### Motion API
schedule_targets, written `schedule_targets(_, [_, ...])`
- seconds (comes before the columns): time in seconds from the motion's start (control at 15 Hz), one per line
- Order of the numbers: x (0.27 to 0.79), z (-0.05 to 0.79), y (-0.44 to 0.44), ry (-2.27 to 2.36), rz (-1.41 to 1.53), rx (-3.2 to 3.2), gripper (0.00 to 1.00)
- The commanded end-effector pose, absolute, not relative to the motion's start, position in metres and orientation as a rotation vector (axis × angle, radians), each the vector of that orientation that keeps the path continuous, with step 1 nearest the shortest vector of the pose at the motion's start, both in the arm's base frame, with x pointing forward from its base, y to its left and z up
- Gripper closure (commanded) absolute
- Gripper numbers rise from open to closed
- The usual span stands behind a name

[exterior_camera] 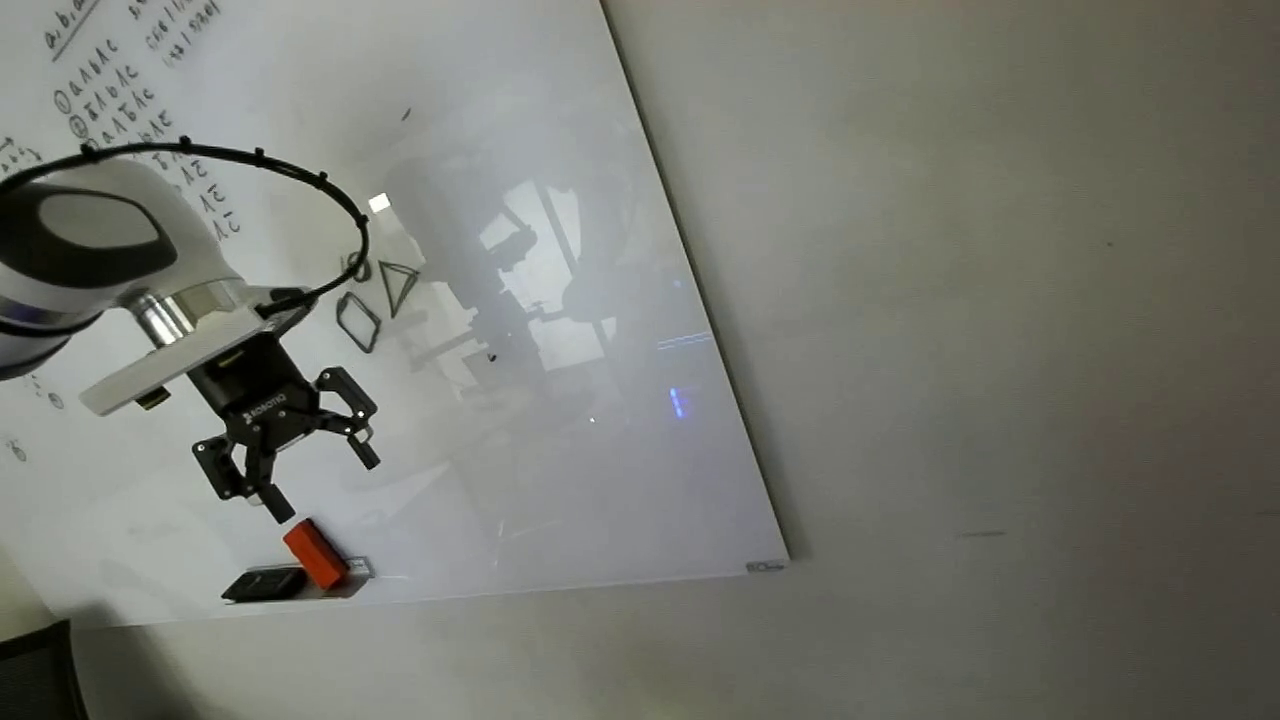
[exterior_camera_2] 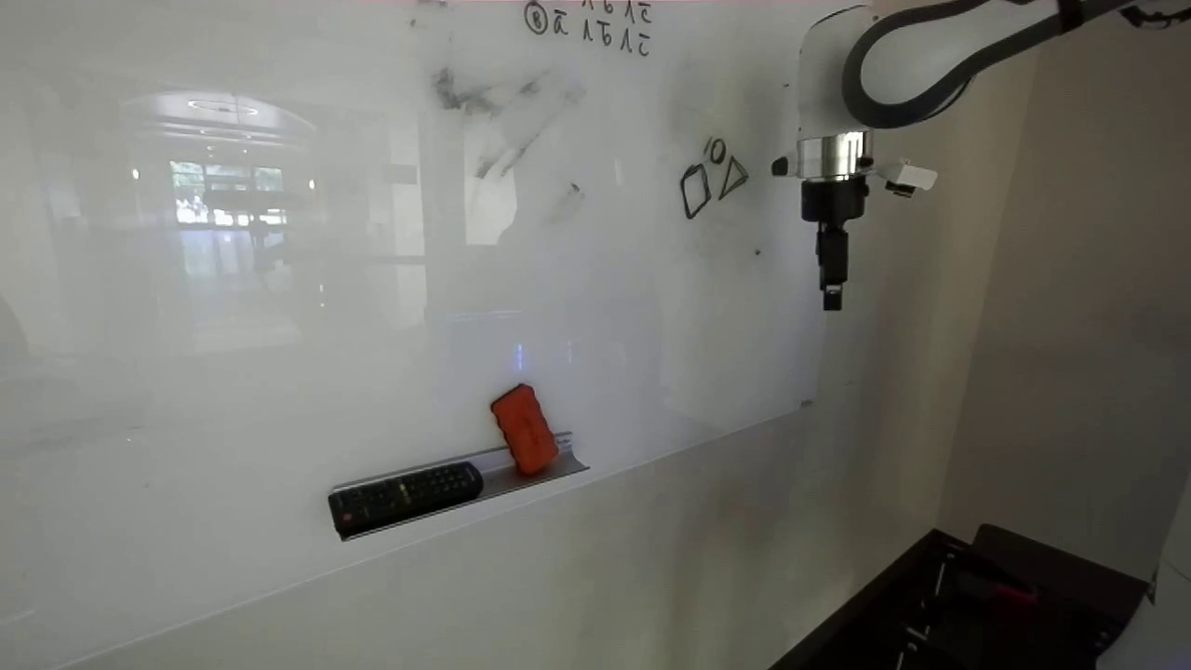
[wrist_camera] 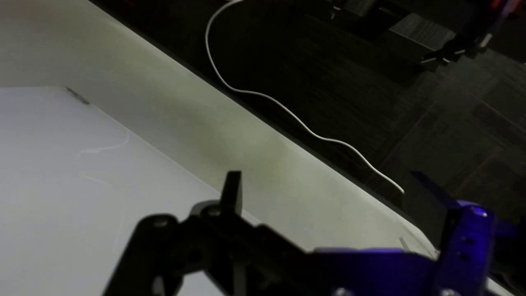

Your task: Wipe the writing on the board with the orange duster.

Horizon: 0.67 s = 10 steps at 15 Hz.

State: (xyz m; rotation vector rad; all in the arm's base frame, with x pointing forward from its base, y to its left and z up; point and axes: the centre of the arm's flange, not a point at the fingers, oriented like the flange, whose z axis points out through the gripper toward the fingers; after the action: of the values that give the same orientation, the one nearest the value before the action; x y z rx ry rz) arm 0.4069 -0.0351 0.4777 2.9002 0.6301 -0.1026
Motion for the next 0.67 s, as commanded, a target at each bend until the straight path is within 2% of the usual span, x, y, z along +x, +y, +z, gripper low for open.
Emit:
schedule_targets(0.0, [0.418,0.476,0.012,0.692,0.057,2.984,0.0])
schedule_targets(0.27, [0.417,0.476,0.081,0.733,0.297,3.0,0.0])
schedule_targets(0.6, [0.402,0.458,0.144,0.817,0.445,2.887,0.0])
